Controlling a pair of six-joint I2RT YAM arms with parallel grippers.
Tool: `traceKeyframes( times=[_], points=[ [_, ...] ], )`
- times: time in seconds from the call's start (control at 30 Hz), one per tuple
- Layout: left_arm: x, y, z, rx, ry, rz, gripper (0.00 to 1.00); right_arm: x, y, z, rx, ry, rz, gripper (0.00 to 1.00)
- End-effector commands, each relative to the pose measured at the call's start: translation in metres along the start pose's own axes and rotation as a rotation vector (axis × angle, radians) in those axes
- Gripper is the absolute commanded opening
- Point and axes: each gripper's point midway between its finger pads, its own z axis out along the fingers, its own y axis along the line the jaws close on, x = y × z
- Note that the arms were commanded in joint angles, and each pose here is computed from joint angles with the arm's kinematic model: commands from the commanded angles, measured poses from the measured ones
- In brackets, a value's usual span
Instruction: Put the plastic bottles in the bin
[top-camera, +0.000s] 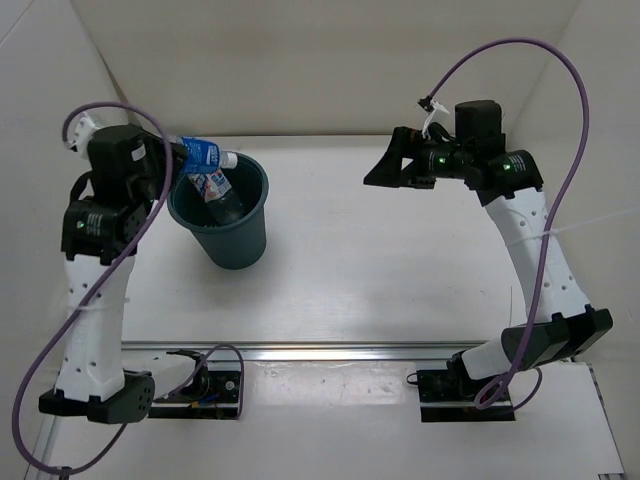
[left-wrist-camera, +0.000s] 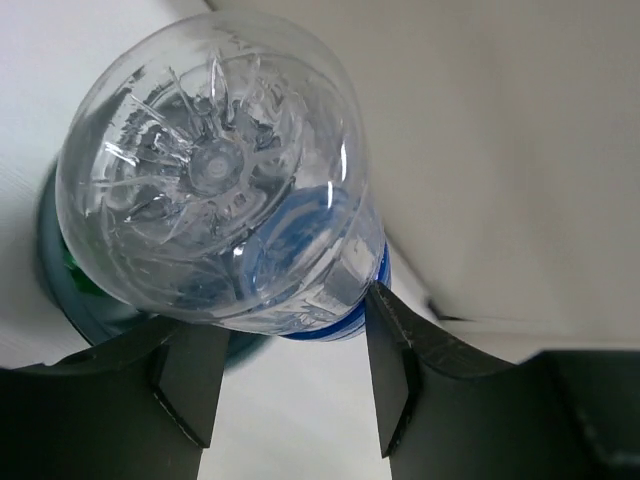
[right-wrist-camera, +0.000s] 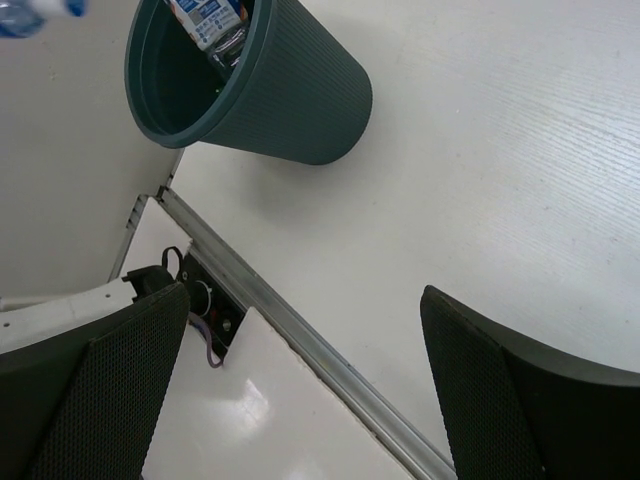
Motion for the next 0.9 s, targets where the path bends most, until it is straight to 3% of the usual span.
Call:
traceKeyframes(
  times=[0.0, 0.1, 0.17, 0.27, 0.3, 0.37, 0.4, 0.43, 0.53, 0.57, 0.67, 0.87],
  points=[
    [0.008, 0.039, 0.031, -0.130, -0.027, 0.208, 0.49, -0.004, 0.006, -0.013, 0.004, -0.048, -0.048, 1.00],
    [0.023, 0.058, 0.041, -0.160, -0.001, 0.252, 0.60, 0.001, 0.003, -0.017, 0.026, -0.047, -0.051, 1.00],
    [0.019, 0.063, 0.030, -0.171, -0.011, 0.272, 0.99, 0.002, 0.000, -0.021, 0.056, -0.054, -0.048, 1.00],
    [-0.040, 0.048, -0.017, -0.181, -0.196, 0.265, 0.99, 0.001, -0.020, -0.026, 0.182, -0.073, 0.022, 1.00],
    [-0.070, 0.036, -0.044, -0.118, -0.317, 0.249, 0.99, 0.000, -0.028, -0.029, 0.220, -0.080, 0.047, 1.00],
    [-0.081, 0.047, -0.060, -0.108, -0.396, 0.332, 0.99, 0.006, -0.040, -0.030, 0.267, -0.071, 0.094, 1.00],
    [-0.091, 0.062, -0.085, -0.113, -0.474, 0.308, 0.99, 0.005, -0.046, -0.033, 0.289, -0.075, 0.116, 1.00],
    [-0.073, 0.091, -0.068, -0.191, -0.448, 0.344, 0.99, 0.009, -0.053, -0.034, 0.306, -0.066, 0.144, 1.00],
    [-0.050, 0.153, -0.071, -0.339, -0.434, 0.368, 0.99, 0.025, -0.075, -0.036, 0.377, -0.039, 0.213, 1.00],
    [-0.026, 0.190, -0.061, -0.444, -0.360, 0.430, 0.99, 0.030, -0.074, -0.039, 0.377, -0.040, 0.213, 1.00],
    [-0.001, 0.249, -0.060, -0.634, -0.357, 0.401, 0.99, 0.050, -0.094, -0.049, 0.473, -0.065, 0.254, 1.00],
    [0.023, 0.317, -0.051, -0.844, -0.454, 0.398, 0.99, 0.091, -0.121, -0.063, 0.584, -0.106, 0.262, 1.00]
  ],
)
